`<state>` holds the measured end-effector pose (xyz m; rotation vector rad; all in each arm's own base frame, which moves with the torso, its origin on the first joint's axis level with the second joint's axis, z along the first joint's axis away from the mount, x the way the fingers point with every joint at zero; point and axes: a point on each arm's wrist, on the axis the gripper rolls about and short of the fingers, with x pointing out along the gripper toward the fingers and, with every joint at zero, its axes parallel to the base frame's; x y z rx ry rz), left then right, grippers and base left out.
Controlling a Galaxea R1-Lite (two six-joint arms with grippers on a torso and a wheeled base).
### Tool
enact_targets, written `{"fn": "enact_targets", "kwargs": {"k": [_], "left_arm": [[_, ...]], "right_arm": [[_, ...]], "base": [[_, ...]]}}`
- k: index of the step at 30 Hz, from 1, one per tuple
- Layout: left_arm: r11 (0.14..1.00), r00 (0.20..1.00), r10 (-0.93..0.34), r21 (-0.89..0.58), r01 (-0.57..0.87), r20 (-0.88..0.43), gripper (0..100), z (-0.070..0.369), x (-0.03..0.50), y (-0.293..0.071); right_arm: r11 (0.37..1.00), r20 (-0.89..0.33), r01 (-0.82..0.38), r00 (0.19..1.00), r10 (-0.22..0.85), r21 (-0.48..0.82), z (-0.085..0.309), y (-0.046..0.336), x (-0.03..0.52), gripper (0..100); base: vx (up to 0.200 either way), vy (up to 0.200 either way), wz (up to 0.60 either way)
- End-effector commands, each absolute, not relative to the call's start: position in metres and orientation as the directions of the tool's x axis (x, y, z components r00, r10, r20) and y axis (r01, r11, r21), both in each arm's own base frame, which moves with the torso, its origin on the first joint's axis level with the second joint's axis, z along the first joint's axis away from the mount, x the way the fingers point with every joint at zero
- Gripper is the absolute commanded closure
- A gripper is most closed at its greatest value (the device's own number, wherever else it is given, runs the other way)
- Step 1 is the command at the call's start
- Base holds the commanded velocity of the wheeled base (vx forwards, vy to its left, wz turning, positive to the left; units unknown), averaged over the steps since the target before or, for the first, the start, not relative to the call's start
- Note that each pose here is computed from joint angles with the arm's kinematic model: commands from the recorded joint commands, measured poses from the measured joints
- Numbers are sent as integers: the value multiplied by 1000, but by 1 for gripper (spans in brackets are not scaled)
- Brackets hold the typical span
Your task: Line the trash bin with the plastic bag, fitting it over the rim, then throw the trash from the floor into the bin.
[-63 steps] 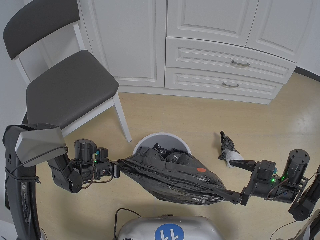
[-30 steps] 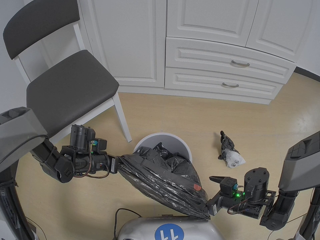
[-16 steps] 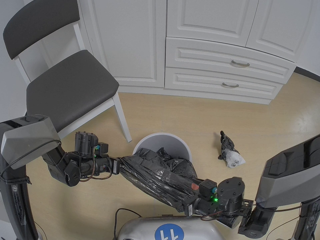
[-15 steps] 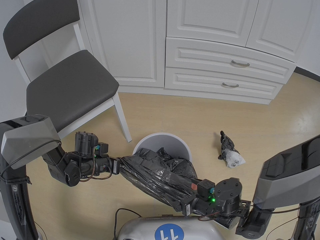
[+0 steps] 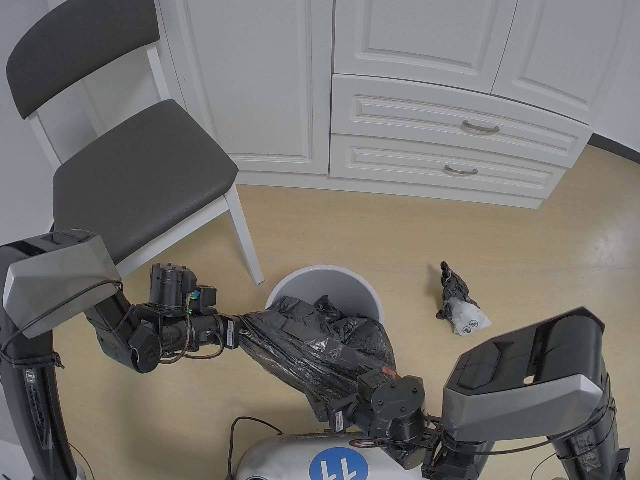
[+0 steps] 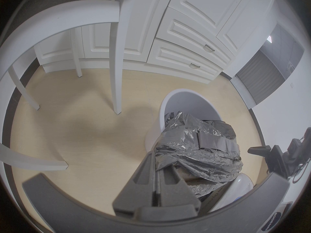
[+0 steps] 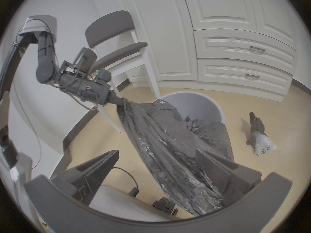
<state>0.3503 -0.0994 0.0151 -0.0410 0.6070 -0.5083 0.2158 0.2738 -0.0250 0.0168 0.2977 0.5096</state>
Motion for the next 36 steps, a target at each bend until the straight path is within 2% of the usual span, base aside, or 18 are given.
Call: {"fn": "enact_targets", "kwargs": {"k": [1,2,3,13,28,34,35,36], "left_arm": [[877,700,-468,-184,444,-539,100,14,350,-99],[877,700,-468,-184,444,-539,100,14,350,-99],[878,700,-466,-184,442,-541,0,13,350,-99],[879,703,-464,-181,442,-538,0,14,351,-98],[878,704,-465,-179,443,-537,0,14,351,-98],[878,705,-465,-179,443,-536,0,14,351,-98],[878,704,-465,-178,444,-537,0,14,351,-98],[878,704,-465,-178,444,-537,0,14,351,-98]], "right_arm": [[883,-266,-461,843,468,93,-39,284,220,0],[883,-266,-461,843,468,93,-39,284,220,0],[883,-268,-460,843,466,87,-40,283,219,0],[906,-288,-424,867,407,4,-55,283,221,0],[933,-263,-358,905,334,-47,-68,288,233,0],[939,-241,-343,915,325,-33,-61,289,238,0],[940,-237,-340,916,323,-31,-59,289,239,100],[941,-234,-338,917,322,-29,-58,288,239,100]], "base": [[0,0,0],[0,0,0],[0,0,0],[0,0,0],[0,0,0],[0,0,0],[0,0,0],[0,0,0]]}}
